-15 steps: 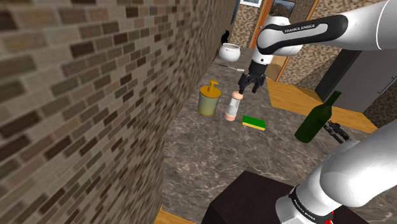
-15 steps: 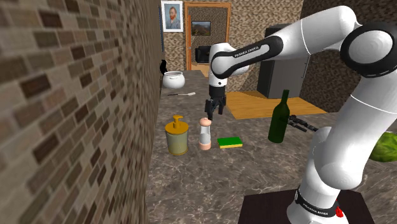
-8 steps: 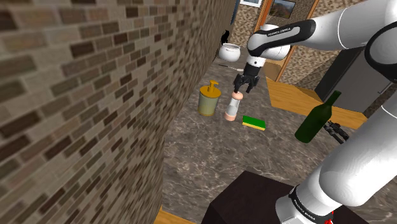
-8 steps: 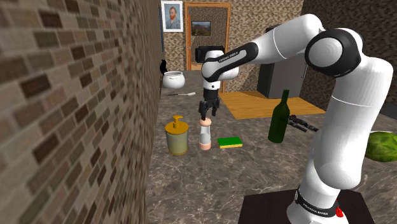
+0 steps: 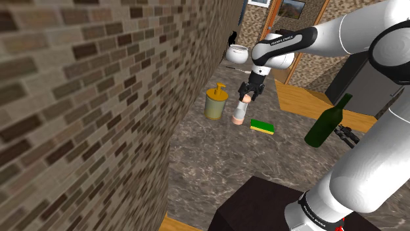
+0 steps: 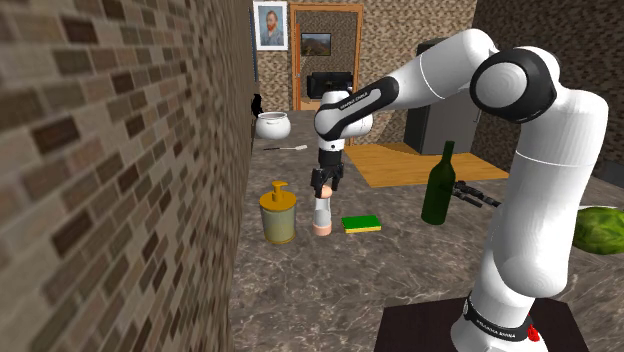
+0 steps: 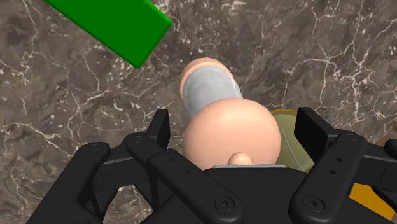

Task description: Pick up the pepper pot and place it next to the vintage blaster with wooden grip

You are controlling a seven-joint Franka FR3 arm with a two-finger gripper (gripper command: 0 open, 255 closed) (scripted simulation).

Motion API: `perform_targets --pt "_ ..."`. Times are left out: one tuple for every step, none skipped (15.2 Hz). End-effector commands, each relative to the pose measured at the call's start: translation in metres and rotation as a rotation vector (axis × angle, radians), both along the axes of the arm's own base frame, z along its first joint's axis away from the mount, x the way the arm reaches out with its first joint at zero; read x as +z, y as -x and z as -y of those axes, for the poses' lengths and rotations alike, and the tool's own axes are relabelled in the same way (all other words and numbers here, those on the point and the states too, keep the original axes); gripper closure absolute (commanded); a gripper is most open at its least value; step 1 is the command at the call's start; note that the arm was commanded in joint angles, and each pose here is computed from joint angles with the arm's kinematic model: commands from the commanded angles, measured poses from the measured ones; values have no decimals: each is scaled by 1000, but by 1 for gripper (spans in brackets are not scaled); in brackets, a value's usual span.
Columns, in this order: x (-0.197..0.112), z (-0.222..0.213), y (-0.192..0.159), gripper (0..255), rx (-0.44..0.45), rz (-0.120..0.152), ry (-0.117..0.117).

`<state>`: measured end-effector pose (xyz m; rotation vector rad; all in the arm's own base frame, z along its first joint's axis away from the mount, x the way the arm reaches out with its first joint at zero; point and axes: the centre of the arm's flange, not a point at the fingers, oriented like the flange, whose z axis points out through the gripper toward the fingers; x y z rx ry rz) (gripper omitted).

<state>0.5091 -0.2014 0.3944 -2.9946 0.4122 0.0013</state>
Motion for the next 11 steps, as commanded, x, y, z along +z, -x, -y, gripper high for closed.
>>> perform_targets --pt "-1 0 0 0 0 0 0" --pt "-1 0 0 0 0 0 0" --pt "-1 0 0 0 0 0 0" --pt "-1 0 0 0 0 0 0" --pt "-1 0 0 0 0 0 0" --pt "-1 0 0 255 0 0 0" --pt "-1 0 0 255 0 0 0" --pt "-1 0 0 255 0 0 0" --pt "-1 0 0 255 0 0 0" --pt "-1 0 0 255 0 0 0" --pt "-1 0 0 255 0 0 0"
